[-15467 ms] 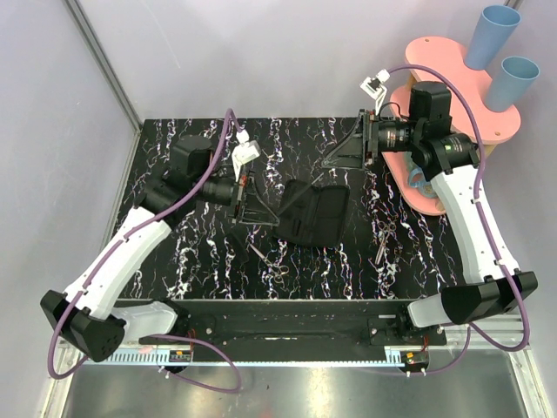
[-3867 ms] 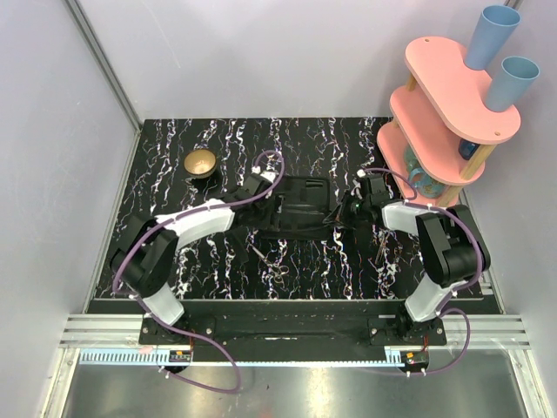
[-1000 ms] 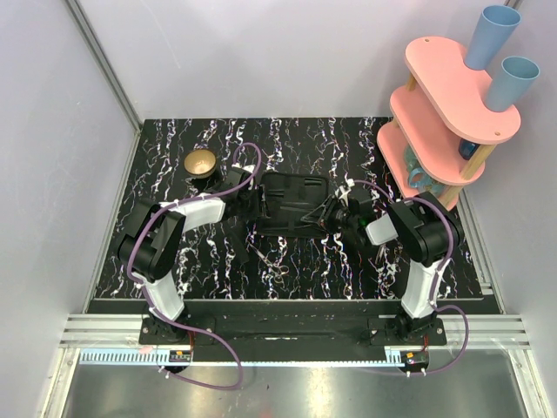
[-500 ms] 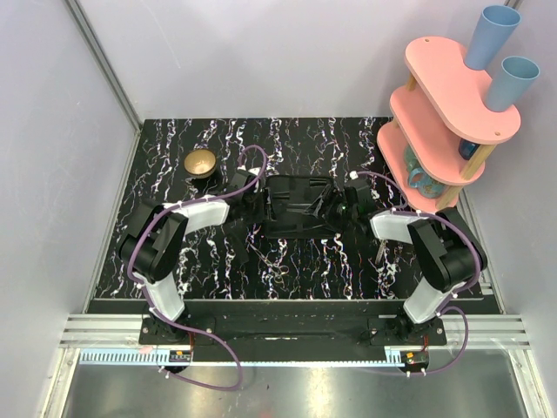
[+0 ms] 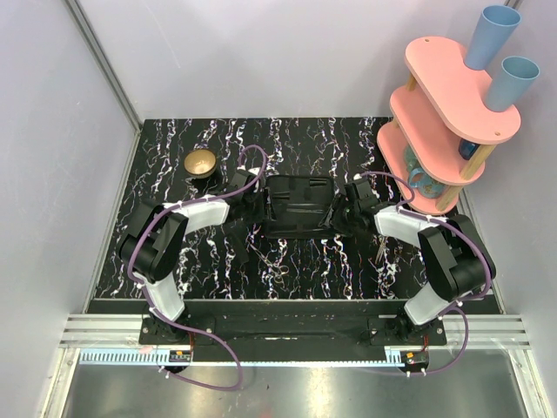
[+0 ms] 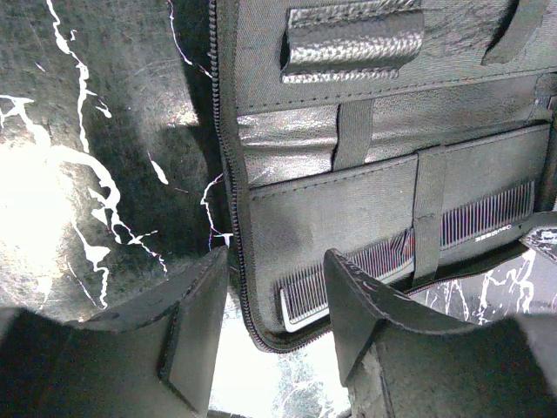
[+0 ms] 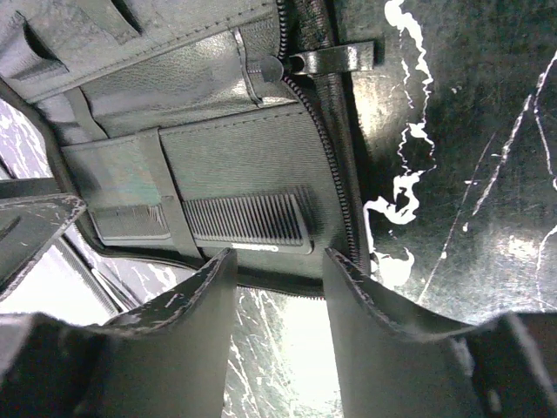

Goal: Sort the hair-cutting tools
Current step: Place the comb in the hairdressing tool bag.

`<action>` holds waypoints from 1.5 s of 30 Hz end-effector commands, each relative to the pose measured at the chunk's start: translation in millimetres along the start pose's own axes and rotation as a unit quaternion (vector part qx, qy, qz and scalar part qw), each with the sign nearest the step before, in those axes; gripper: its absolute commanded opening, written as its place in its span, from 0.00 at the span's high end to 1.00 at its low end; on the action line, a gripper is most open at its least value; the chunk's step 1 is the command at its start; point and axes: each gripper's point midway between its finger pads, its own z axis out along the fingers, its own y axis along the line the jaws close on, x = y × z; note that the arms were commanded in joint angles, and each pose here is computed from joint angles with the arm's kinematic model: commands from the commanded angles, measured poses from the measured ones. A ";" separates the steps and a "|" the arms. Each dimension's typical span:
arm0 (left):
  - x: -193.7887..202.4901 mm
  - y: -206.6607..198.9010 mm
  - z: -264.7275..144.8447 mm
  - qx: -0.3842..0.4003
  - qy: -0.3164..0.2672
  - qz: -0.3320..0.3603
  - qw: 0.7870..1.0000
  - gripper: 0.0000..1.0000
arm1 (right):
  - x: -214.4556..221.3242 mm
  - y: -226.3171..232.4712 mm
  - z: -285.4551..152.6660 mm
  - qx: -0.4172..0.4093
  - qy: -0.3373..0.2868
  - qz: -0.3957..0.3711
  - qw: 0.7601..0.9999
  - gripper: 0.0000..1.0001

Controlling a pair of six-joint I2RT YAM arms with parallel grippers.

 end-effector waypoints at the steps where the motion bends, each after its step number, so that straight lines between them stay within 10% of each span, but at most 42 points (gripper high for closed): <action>1: 37.4 17.9 7.3 -0.027 0.067 -0.013 0.997 0.48 | 19.9 -40.4 7.1 0.065 0.029 -0.019 0.997 0.54; 20: 42.0 28.7 8.4 -0.057 0.072 -0.020 0.996 0.54 | -49.8 17.1 -9.8 0.014 -0.070 -0.099 0.992 0.71; 45: 51.6 32.4 10.8 -0.062 0.085 -0.033 0.994 0.64 | 10.8 -11.3 1.3 0.011 0.044 -0.095 0.994 0.85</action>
